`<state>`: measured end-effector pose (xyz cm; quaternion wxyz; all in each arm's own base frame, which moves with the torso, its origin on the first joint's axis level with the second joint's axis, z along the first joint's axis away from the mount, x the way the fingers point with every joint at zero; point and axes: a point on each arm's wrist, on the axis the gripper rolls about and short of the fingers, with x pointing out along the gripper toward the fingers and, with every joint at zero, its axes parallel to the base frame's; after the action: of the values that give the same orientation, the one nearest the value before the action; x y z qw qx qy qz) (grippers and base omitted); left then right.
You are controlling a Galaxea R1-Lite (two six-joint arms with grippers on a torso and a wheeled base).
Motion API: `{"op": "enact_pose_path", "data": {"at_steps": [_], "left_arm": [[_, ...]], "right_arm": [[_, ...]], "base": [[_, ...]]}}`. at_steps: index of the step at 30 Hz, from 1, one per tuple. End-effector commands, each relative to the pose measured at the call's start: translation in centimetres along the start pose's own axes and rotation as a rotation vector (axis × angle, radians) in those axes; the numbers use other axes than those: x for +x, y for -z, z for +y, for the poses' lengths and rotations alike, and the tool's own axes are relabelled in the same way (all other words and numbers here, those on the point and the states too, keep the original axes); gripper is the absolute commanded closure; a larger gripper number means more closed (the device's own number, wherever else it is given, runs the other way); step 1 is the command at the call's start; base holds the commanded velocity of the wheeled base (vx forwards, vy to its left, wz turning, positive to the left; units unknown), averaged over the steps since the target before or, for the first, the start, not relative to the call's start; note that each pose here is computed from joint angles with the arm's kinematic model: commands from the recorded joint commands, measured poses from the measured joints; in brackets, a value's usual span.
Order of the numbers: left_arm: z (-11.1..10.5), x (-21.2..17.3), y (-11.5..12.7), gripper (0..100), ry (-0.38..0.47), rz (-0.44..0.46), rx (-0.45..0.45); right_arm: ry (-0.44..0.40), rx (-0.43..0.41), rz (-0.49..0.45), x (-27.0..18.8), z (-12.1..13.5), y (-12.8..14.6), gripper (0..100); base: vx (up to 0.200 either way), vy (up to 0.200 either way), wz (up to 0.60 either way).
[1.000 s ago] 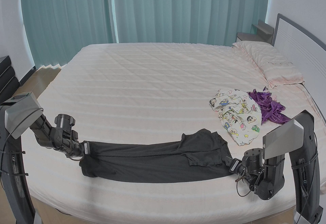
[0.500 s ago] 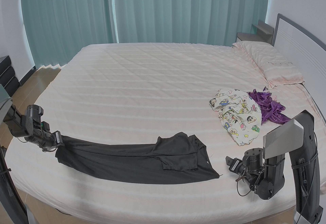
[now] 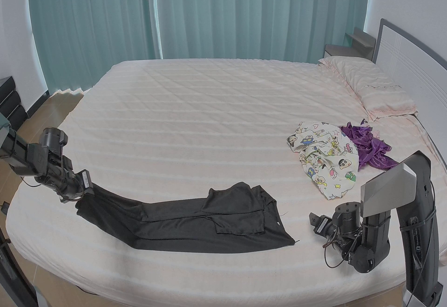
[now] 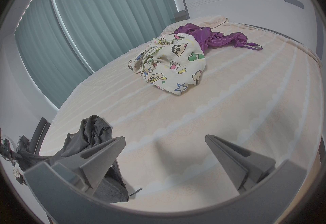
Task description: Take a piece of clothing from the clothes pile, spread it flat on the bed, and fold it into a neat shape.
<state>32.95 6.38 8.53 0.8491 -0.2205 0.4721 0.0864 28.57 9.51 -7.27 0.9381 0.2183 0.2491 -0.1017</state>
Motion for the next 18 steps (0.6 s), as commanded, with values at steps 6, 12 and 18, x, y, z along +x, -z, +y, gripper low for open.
{"op": "enact_pose_path", "data": {"at_steps": [6, 12, 18], "left_arm": [[-14.1, -1.2, 6.3, 100, 0.065, -0.012, 0.128], [-21.9, -0.9, 10.9, 100, 0.154, -0.006, 0.212], [-26.3, -1.1, 12.4, 100, 0.203, 0.031, 0.281]], "right_arm": [[-0.008, 0.003, -0.009, 0.0, 0.1, -0.1, 0], [-0.010, 0.004, -0.010, 0.0, 0.2, -0.1, 0], [-0.012, 0.003, -0.010, 0.0, 0.2, -0.1, 0]], "base": [[0.000, 0.000, 0.00], [0.000, 0.000, 0.00], [0.000, 0.000, 0.00]]}}
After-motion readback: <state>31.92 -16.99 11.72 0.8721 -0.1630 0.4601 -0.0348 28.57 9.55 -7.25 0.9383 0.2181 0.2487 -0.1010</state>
